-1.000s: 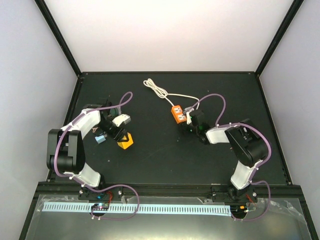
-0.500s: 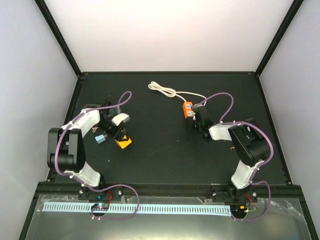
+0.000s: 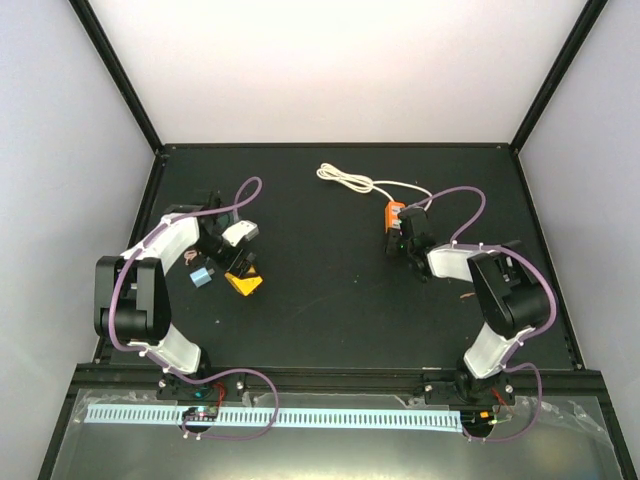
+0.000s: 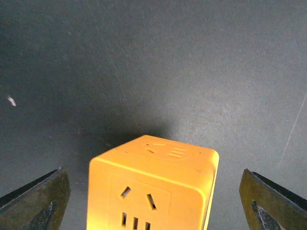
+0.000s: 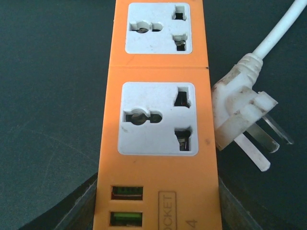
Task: Pull the plug off the socket
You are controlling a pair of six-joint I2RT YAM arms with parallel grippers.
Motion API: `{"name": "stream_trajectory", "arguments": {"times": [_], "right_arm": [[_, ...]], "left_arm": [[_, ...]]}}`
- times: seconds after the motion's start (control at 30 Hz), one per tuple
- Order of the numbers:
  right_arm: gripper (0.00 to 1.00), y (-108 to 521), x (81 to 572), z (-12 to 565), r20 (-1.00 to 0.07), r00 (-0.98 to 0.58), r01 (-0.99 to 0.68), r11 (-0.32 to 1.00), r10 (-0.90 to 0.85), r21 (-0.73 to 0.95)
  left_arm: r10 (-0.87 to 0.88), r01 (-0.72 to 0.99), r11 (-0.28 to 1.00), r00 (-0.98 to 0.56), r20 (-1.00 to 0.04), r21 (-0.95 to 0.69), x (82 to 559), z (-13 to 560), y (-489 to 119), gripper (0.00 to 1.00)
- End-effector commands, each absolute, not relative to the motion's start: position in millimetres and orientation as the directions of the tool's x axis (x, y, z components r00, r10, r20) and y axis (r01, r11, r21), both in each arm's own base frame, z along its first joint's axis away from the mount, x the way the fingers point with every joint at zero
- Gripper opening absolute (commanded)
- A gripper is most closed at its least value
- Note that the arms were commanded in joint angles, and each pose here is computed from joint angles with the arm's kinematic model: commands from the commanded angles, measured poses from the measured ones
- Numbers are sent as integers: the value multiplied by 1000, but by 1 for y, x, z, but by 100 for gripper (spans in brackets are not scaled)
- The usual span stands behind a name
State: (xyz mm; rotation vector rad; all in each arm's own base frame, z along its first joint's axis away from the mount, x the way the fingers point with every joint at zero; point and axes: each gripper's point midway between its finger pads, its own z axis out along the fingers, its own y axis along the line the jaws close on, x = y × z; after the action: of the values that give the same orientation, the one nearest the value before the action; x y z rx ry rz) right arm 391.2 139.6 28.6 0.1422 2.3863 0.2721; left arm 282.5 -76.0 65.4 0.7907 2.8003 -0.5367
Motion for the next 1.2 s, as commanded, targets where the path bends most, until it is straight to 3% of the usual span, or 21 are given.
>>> {"name": "stream_trajectory", "arguments": {"times": [0.0, 0.5, 0.87, 1.17], "right_arm": [[1, 113, 390, 40, -647, -712, 157, 960, 274, 234], [1, 74, 387, 54, -577, -765, 223, 958, 287, 181], [1, -9, 386, 64, -522, -759, 354, 920, 389, 169], [1, -44, 390, 68, -516, -830, 199, 976, 213, 83]], "left_arm": [[451, 539, 801, -829, -332, -259, 301, 89, -76, 99], [442, 544, 801, -819, -365, -249, 306, 109, -77, 99], [432, 549, 794, -811, -394, -260, 308, 120, -82, 99], [433, 554, 791, -807, -402, -260, 309, 124, -83, 99]]}}
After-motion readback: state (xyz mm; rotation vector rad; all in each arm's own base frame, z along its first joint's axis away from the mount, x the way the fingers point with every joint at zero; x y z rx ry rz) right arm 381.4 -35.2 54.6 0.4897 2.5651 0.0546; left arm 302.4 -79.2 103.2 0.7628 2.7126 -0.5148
